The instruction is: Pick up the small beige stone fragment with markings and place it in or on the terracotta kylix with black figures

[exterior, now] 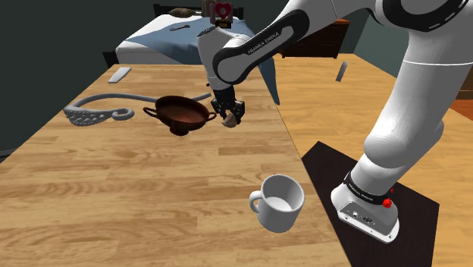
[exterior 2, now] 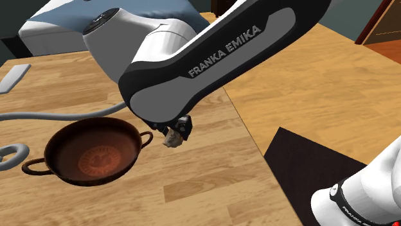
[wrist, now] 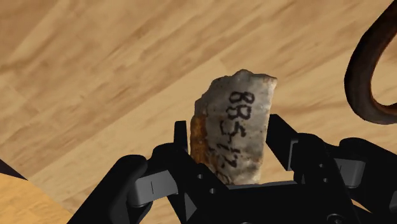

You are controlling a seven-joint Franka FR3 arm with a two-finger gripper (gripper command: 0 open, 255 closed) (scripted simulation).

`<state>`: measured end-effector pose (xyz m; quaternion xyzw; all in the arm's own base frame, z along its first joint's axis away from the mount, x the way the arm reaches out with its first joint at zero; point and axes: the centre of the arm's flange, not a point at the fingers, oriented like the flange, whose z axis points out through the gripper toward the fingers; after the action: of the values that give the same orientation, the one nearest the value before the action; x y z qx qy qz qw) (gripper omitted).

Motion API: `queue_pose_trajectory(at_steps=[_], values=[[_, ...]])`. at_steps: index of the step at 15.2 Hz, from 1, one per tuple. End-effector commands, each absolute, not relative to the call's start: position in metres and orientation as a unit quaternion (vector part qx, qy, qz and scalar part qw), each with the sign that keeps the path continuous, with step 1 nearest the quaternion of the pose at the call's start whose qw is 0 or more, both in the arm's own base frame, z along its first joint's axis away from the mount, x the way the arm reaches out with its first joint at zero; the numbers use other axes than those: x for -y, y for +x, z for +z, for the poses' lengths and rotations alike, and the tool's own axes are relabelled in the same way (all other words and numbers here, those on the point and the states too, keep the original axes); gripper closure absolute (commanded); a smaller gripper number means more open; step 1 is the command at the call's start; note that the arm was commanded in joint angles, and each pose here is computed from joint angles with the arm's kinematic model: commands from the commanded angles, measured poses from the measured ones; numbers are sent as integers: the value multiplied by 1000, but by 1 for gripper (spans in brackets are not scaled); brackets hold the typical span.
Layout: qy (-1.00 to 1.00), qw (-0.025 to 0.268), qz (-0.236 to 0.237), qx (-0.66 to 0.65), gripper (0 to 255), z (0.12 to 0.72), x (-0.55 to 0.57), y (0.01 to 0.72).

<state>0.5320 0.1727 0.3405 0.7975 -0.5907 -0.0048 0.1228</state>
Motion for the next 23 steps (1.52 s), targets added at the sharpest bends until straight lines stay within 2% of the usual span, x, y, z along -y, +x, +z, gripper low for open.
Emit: queue_pose_trajectory(at_steps=[1,7,23], values=[[798,123,-5,591,255,341,-173,532],[798,123,-5,591,255,340,-173,532],[798,123,-5,591,255,425,-173,532]])
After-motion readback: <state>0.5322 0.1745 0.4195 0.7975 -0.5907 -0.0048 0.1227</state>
